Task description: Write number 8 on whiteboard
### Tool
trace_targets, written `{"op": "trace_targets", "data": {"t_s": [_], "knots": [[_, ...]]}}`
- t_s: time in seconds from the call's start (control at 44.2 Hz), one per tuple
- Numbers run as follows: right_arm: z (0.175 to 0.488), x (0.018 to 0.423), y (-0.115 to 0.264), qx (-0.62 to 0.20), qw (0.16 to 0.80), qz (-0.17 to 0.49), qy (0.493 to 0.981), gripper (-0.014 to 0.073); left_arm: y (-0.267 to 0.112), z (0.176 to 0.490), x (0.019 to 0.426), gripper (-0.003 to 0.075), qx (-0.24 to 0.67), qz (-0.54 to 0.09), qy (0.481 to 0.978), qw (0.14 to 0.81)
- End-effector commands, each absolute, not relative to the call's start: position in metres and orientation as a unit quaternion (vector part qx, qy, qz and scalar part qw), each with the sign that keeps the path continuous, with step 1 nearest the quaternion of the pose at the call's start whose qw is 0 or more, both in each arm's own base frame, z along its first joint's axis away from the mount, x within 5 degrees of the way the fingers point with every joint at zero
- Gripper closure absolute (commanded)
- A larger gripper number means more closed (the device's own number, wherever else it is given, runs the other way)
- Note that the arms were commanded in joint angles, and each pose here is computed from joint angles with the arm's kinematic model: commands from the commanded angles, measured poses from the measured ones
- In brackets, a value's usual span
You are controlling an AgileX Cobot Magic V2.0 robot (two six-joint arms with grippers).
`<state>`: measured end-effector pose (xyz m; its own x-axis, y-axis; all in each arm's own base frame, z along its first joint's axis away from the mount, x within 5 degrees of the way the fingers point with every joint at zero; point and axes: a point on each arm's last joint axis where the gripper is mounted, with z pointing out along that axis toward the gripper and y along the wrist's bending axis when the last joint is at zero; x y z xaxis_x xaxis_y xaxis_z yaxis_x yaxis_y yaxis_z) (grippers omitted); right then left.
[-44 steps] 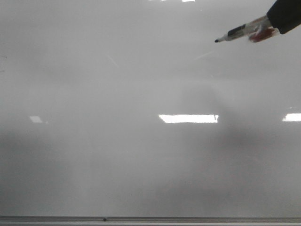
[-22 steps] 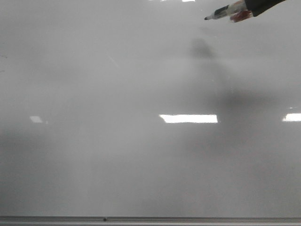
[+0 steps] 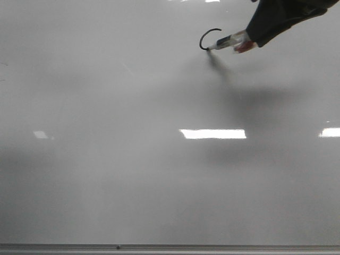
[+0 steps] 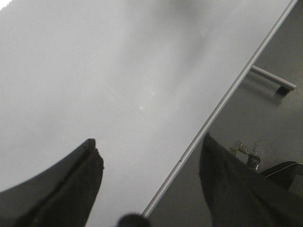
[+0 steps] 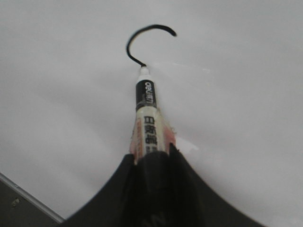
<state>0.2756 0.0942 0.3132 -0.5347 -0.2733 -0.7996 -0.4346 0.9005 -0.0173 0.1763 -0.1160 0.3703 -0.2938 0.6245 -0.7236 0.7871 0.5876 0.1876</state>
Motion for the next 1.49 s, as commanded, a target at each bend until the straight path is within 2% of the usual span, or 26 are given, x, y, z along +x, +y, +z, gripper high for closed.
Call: {"op": "trace_targets", "data": {"t_s": [0.0, 0.181, 0.294, 0.452, 0.723, 0.949, 1.13, 1.288, 1.469], "knots": [[0.328, 0.268, 0.079, -0.184, 0.48, 0.077, 0.854, 0.0702, -0.116, 0.387, 0.177, 0.0281, 0.419, -0.113, 0.783, 0.446], [0.296, 0.261, 0.087, -0.19, 0.455, 0.083, 0.866, 0.0702, -0.116, 0.387, 0.178, 0.0281, 0.417, -0.112, 0.782, 0.45], [0.291, 0.264, 0.107, -0.215, 0.458, 0.096, 0.857, 0.0702, -0.116, 0.387, 0.178, 0.0281, 0.417, -0.112, 0.781, 0.451], [0.309, 0.271, 0.11, -0.215, 0.482, 0.099, 0.844, 0.0702, -0.116, 0.388, 0.178, 0.0281, 0.416, -0.112, 0.781, 0.452], [0.341, 0.283, 0.078, -0.169, 0.504, 0.077, 0.844, 0.0702, -0.116, 0.388, 0.178, 0.0281, 0.416, -0.111, 0.78, 0.454], [0.353, 0.279, 0.096, -0.191, 0.527, 0.092, 0.823, 0.0702, -0.116, 0.389, 0.178, 0.0281, 0.414, -0.112, 0.779, 0.458], [0.365, 0.245, 0.115, -0.244, 0.507, 0.126, 0.817, 0.0702, -0.116, 0.389, 0.178, 0.0281, 0.414, -0.112, 0.779, 0.458], [0.372, 0.199, 0.125, -0.339, 0.473, 0.139, 0.801, 0.0702, -0.117, 0.389, 0.178, 0.0281, 0.42, -0.112, 0.775, 0.458], [0.373, 0.171, 0.124, -0.417, 0.421, 0.136, 0.794, 0.0702, -0.136, 0.385, 0.171, 0.0281, 0.486, -0.14, 0.736, 0.45]]}}
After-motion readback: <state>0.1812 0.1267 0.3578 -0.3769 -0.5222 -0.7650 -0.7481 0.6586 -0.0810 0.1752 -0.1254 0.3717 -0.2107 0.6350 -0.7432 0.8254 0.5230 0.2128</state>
